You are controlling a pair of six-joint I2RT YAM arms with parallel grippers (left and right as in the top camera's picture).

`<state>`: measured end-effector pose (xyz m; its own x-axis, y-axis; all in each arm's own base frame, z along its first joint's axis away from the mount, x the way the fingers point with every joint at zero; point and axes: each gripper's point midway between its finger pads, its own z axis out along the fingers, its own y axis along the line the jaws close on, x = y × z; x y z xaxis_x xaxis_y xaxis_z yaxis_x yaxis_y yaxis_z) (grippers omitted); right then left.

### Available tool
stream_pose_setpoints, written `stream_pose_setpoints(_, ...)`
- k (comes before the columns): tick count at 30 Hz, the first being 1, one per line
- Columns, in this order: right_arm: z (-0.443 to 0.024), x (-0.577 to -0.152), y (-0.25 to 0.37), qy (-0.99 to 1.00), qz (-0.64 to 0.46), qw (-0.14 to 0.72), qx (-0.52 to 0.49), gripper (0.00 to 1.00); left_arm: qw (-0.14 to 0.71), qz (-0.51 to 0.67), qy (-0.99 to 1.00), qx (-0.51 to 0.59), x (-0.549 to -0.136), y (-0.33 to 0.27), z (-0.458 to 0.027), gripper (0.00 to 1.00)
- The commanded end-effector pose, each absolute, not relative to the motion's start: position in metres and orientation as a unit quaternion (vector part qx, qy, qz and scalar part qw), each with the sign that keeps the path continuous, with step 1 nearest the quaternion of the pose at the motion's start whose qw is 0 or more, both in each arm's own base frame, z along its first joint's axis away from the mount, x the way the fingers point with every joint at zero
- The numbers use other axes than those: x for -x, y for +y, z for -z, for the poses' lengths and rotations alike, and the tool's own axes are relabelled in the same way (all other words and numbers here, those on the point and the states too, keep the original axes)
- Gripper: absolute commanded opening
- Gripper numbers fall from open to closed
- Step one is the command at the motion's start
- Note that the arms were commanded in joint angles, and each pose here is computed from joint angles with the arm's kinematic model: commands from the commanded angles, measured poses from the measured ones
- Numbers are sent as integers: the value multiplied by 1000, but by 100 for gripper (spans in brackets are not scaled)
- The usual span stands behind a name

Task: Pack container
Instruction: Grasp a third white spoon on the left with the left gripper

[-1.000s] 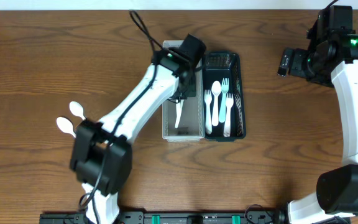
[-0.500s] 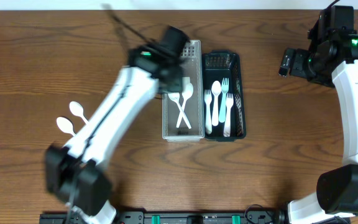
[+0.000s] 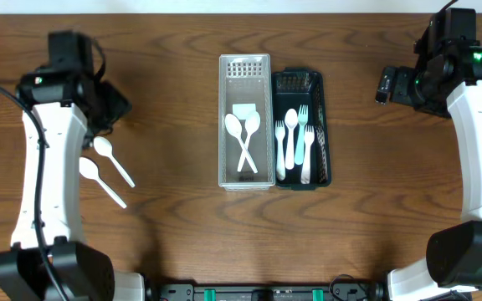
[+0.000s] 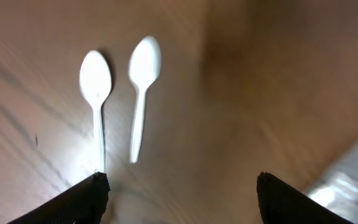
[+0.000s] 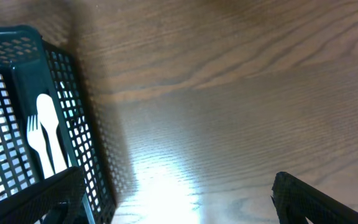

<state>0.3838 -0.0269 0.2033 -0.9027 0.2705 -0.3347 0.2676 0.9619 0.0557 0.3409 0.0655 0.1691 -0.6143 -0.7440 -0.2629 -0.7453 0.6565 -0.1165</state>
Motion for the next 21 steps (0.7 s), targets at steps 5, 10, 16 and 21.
stream_pose_setpoints(5, -199, -379, -30, 977, 2, 159, -139, 99, 84, 22, 864, 496, -311, 83, -85, 81)
stream_pose_setpoints(10, -199, -377, -30, 978, 2, 156, -139, 99, 78, 22, 873, 482, -304, 82, -63, 81)
stream_pose_setpoints(16, -199, -377, -30, 978, 2, 156, -139, 99, 60, 18, 874, 482, -304, 82, -45, 81)
stream_pose_setpoints(21, -199, -378, -30, 978, 2, 157, -139, 99, 32, 13, 875, 483, -302, 81, -25, 81)
